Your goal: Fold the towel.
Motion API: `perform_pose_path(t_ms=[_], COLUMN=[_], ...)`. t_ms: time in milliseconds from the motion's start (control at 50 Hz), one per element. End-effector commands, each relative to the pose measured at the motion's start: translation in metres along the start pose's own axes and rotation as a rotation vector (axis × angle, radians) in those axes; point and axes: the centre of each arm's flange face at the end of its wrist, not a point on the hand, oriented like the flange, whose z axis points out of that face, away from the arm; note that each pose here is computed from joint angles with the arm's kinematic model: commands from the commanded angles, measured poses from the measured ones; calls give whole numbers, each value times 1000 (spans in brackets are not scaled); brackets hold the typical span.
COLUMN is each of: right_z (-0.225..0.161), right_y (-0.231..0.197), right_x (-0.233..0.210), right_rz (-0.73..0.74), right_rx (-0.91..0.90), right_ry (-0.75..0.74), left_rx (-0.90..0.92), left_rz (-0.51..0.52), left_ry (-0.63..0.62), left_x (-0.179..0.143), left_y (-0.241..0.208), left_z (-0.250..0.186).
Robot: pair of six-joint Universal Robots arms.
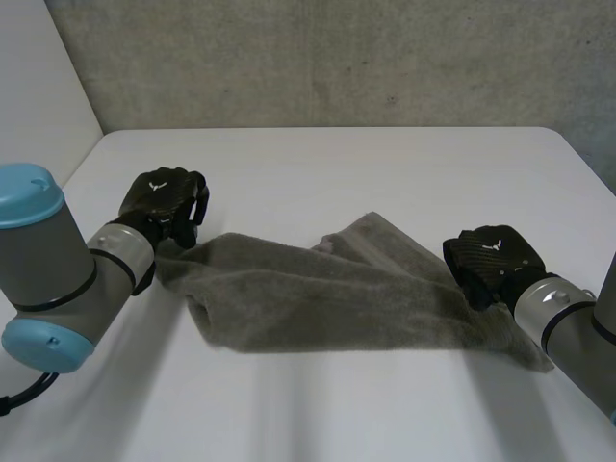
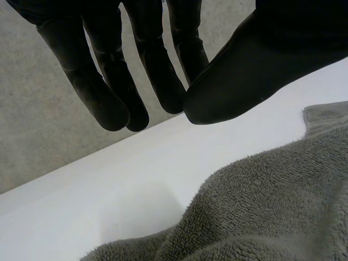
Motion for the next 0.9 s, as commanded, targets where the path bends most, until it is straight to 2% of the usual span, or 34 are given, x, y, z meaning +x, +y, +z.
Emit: perform_pose_path(t_ms=[20,180,400,540,680,900], right_z=[-2,-2,2,8,18,37], right_y=[6,6,6,2,4,24], right_x=[-3,-2,10,21,20,16], right_rz=[-43,-39,-1,48,49,59], right_rx=[-24,-23,-13,0,-6,-63], right_ry=[-9,-10,19,42,30,-1], left_rx=[-30,-39,-31,-128,-189,-282], left_rz=[-9,-15,-24,-42,-48,48], left_ry=[28,26,-50,-89,-90,-73], left_x=[-2,-3,-34,-58,-64,-63], left_y=[1,-1,-12,3,17,45], left_z=[-1,-1,14,36,47,50])
